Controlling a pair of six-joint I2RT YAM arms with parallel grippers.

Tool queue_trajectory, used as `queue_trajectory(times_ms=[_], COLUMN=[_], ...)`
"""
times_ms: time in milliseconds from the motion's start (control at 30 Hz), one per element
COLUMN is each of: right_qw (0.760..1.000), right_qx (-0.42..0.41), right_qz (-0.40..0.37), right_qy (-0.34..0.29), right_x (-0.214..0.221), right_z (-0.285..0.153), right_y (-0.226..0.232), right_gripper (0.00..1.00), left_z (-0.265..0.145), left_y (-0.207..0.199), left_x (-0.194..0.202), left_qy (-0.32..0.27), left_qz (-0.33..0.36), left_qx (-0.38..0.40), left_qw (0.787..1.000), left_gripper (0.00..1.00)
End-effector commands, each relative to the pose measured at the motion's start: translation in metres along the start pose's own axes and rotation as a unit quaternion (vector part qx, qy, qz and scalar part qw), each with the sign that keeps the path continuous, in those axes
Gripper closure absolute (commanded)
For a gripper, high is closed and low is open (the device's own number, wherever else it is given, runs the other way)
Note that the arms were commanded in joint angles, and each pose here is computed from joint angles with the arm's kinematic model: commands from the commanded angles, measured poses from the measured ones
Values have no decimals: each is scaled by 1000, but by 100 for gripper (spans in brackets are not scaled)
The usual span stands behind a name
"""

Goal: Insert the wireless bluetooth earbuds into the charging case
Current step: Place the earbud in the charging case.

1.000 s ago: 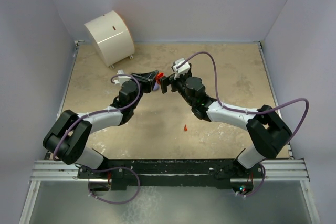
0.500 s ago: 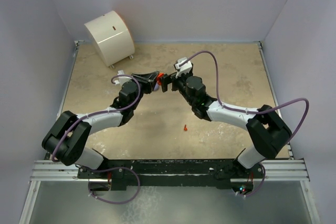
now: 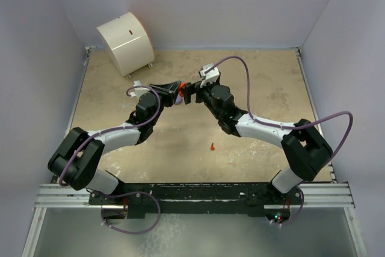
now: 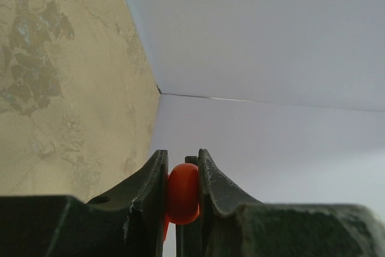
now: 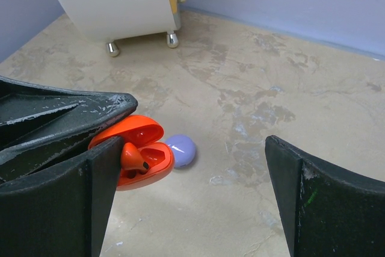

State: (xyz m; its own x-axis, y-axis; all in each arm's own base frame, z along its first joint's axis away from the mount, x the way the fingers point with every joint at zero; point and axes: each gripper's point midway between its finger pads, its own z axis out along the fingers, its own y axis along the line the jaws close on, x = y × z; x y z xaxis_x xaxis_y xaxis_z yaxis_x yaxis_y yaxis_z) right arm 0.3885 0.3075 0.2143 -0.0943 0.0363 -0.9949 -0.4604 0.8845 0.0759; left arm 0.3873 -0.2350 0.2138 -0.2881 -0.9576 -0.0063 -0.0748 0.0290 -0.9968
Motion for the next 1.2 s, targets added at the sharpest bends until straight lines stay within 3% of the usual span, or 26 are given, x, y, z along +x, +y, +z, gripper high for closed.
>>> queue_trajectory(times_ms=[0, 1167], right_qw=[998, 999], right_qx=[50, 23], right_qz=[16, 47], right_qy=[-22, -5], right_x=[-22, -41], right_z=[8, 17], right_y=[-24, -18], right_gripper=[0, 0], left_z=[-7, 0], left_y=[-25, -40], left_x=[-4, -7], left_qy=[-5, 2], left_qz=[-15, -57], left_qx=[38, 49], left_qw=[999, 997], left_gripper=[100, 100])
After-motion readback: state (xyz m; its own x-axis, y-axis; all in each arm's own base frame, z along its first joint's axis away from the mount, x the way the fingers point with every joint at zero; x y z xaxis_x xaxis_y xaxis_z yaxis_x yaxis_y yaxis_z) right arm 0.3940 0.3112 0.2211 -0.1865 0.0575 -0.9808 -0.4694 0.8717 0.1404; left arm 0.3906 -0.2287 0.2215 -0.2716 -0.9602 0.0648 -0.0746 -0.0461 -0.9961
